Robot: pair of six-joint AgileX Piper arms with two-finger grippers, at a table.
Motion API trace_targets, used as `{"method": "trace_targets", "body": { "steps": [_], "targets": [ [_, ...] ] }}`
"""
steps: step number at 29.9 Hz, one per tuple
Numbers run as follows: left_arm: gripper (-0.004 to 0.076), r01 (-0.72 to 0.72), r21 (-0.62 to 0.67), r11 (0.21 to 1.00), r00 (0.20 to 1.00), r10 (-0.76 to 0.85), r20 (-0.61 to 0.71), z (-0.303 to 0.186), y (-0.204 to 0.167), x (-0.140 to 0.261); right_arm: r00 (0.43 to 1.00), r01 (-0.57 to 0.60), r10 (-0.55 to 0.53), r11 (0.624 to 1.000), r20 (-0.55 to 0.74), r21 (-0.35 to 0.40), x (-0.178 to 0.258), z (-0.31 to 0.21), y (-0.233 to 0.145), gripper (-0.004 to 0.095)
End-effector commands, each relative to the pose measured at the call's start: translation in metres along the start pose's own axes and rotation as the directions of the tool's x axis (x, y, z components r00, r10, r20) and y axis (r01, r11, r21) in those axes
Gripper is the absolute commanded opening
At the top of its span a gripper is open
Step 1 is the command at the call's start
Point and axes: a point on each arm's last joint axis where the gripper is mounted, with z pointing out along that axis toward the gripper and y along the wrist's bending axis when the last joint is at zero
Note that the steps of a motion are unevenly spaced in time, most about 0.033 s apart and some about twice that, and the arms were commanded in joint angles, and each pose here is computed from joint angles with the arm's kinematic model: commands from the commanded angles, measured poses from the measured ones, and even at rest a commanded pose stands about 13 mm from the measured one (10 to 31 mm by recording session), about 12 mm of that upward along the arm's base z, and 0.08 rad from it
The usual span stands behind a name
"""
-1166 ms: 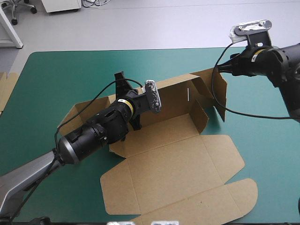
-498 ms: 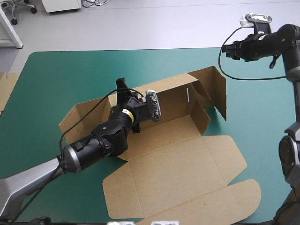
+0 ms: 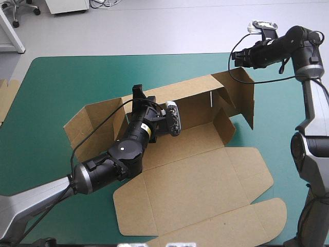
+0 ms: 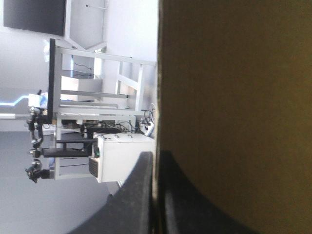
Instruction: Fold the box
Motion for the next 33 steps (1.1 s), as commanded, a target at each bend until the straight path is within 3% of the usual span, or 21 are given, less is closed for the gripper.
{"method": "trace_targets", "body": {
  "steps": [1, 7, 14, 19, 23, 33],
  "targets": [
    [-0.0010, -0.035, -0.099, 0.994, 0.997, 0.041, 0.058, -0.010, 0.016, -0.003, 0.993, 0.046, -0.044, 0.999, 0.114, -0.016, -0.013, -0.035, 0.018, 0.0347],
    [-0.0010, -0.113, -0.142, 0.983, 0.987, 0.127, 0.095, -0.009, 0.013, -0.005, 0.995, 0.049, -0.047, 0.998, 0.083, -0.028, -0.011, -0.034, 0.021, 0.0347],
    [-0.0010, -0.102, -0.151, 0.983, 0.987, 0.119, 0.104, -0.003, 0.018, 0.000, 0.998, 0.052, -0.051, 0.998, 0.028, -0.045, -0.005, -0.037, 0.023, 0.0347],
    [-0.0010, -0.104, -0.156, 0.982, 0.989, 0.118, 0.090, 0.001, 0.021, 0.007, 0.995, 0.076, -0.073, 0.996, 0.072, -0.042, -0.008, -0.061, 0.033, 0.0346],
    [-0.0010, -0.117, -0.137, 0.984, 0.979, 0.137, 0.153, 0.001, 0.018, 0.001, 0.994, 0.081, -0.077, 0.996, 0.078, -0.047, -0.005, -0.069, 0.037, 0.0347],
    [-0.0010, -0.157, -0.107, 0.982, 0.976, 0.171, 0.135, 0.011, 0.004, 0.001, 0.997, 0.062, -0.065, 0.995, -0.035, -0.074, 0.018, -0.049, 0.031, 0.0346]
  ]
}}
